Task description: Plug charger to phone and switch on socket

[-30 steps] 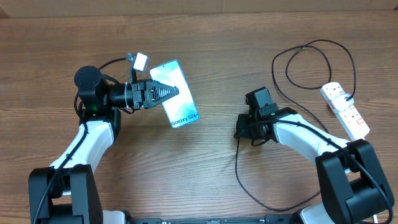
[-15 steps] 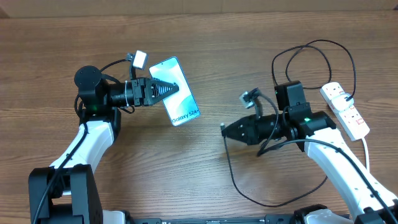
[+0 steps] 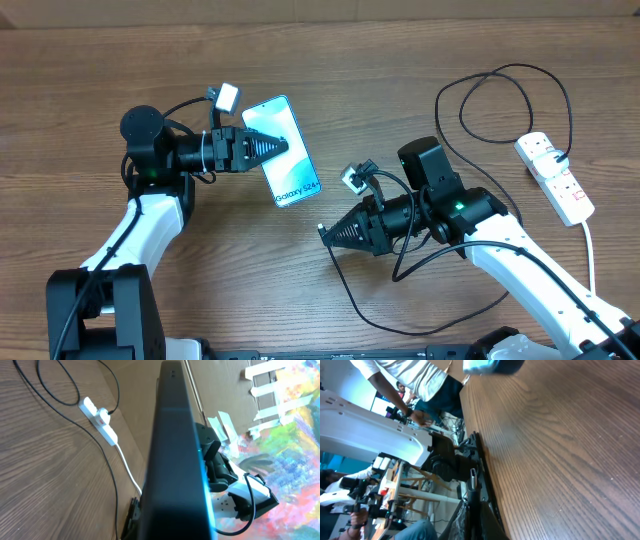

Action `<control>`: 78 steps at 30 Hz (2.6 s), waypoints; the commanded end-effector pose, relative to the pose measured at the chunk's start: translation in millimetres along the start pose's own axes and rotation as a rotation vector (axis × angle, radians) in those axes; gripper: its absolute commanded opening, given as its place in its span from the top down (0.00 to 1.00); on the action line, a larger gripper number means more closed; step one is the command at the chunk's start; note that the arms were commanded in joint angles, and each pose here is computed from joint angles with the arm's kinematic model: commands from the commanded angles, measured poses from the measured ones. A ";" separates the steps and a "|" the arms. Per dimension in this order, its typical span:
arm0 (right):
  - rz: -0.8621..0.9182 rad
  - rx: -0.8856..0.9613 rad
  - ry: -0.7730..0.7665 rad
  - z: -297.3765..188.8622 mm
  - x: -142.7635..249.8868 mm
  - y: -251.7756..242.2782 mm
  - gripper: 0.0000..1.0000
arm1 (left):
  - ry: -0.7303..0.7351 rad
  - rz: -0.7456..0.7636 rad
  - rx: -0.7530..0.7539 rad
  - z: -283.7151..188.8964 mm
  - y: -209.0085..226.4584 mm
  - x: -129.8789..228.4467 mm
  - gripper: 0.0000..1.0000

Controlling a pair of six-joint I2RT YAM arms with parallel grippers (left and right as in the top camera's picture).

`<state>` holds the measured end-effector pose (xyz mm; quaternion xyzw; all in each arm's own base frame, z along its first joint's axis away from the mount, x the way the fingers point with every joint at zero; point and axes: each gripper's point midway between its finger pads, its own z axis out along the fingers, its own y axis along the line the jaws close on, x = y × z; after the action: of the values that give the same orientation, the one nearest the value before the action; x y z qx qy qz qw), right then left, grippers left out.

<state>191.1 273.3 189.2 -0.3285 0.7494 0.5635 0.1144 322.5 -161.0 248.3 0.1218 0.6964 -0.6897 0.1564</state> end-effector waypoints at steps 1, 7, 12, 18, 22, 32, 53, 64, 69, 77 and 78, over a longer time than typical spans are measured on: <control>-0.029 0.002 -0.017 -0.7 -9.8 4.6 0.96 | 0.061 0.034 0.026 12.3 -6.3 8.6 0.96; -0.026 0.045 -0.035 -1.3 -16.3 -1.8 0.96 | 0.110 0.056 0.049 28.3 -10.4 18.5 0.96; -0.026 0.049 -0.036 -1.4 -16.5 -2.2 0.96 | 0.110 0.062 0.050 28.6 -10.4 18.6 0.96; -0.050 -0.014 -0.039 -3.2 -23.7 13.2 0.96 | 0.110 0.077 0.050 28.6 -10.4 18.6 0.96; -0.069 -0.016 -0.047 -4.7 -29.8 17.0 0.96 | 0.110 0.084 0.051 28.6 -10.4 18.6 0.96; 0.034 -0.018 -0.051 -4.4 -31.6 16.5 0.96 | 0.110 0.085 0.051 28.6 -10.4 18.6 0.96; 0.084 -0.077 -0.022 -3.6 -24.0 23.8 0.96 | 0.100 0.042 0.044 28.5 -10.0 16.6 0.96; 0.155 -0.073 -0.005 1.9 -21.2 10.7 0.96 | 0.092 0.005 0.039 28.7 -9.4 15.0 0.96; 0.142 -0.075 -0.011 2.0 -23.5 10.0 0.96 | 0.092 0.006 0.039 28.7 -9.4 15.1 0.96; 0.150 -0.126 -0.025 -6.9 -26.7 14.9 0.96 | 0.091 0.007 0.039 28.6 -9.3 14.9 0.96; 0.151 -0.129 -0.025 -7.1 -26.7 15.3 0.96 | 0.091 0.006 0.039 28.6 -9.3 14.9 0.96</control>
<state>200.9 279.6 201.8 -0.2617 0.7514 0.6034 0.0533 305.3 -190.3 248.3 0.1538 0.6901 -0.6969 0.1202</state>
